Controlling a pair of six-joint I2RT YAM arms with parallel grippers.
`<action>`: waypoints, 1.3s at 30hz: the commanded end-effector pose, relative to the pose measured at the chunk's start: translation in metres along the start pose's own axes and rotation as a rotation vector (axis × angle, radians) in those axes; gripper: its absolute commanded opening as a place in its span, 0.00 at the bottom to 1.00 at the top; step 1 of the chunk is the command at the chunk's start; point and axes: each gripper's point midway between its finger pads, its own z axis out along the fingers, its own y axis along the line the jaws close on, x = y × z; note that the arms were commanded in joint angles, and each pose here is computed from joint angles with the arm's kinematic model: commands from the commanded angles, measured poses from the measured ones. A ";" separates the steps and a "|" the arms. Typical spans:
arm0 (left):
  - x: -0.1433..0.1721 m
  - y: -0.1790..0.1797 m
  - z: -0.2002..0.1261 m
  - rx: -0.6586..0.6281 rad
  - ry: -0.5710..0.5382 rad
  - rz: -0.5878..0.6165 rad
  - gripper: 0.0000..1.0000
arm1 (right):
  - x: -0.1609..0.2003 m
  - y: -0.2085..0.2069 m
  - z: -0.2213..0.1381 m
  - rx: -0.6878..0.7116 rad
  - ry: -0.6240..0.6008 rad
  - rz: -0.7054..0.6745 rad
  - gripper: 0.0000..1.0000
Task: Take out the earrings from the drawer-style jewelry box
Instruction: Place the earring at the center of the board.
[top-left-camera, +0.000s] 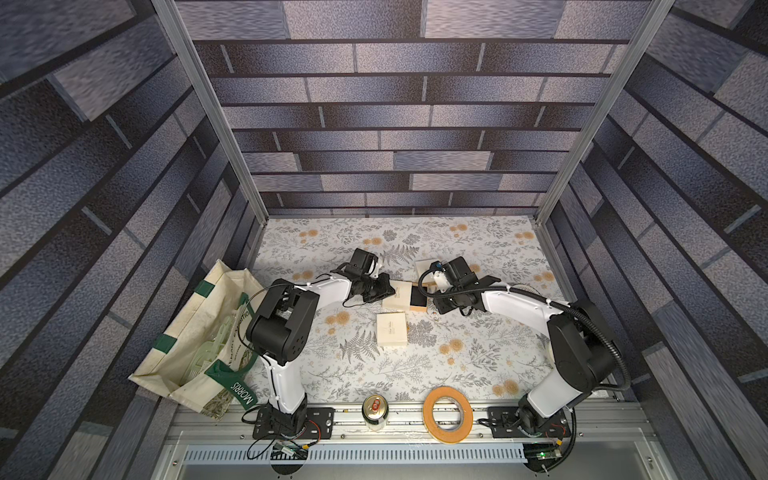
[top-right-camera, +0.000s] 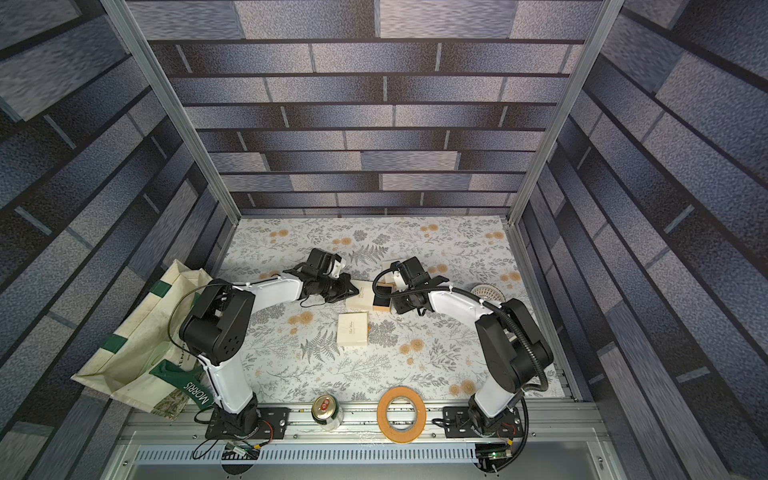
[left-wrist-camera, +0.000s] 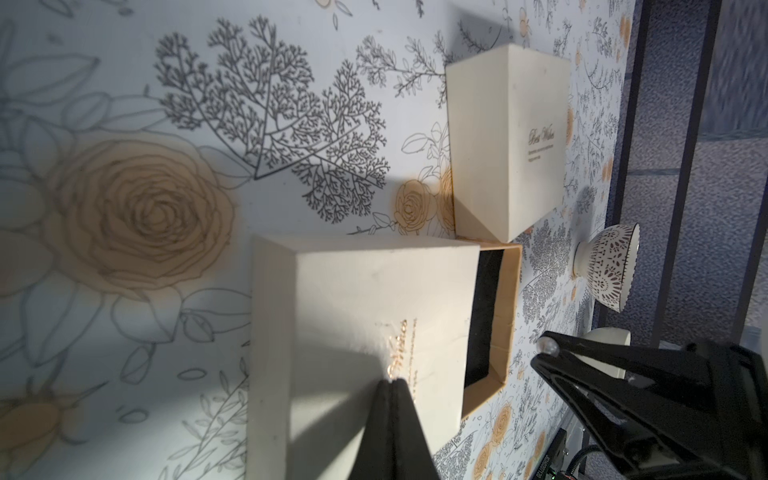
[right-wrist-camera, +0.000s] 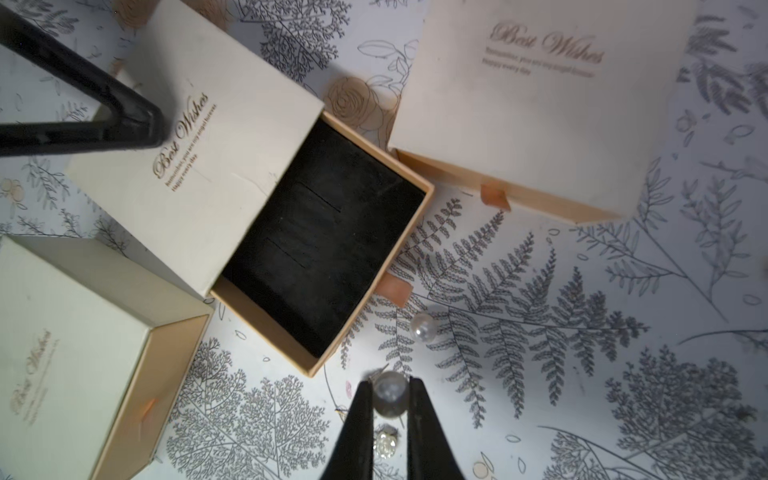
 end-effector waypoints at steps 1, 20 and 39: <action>0.012 0.020 0.006 -0.062 0.044 -0.037 0.00 | 0.013 -0.003 0.008 0.013 0.055 0.037 0.03; 0.012 0.019 0.005 -0.066 0.044 -0.034 0.00 | 0.007 -0.003 0.018 0.016 0.064 0.035 0.21; -0.007 -0.005 -0.009 -0.027 -0.006 0.012 0.00 | -0.010 -0.015 -0.003 0.080 0.009 0.036 0.27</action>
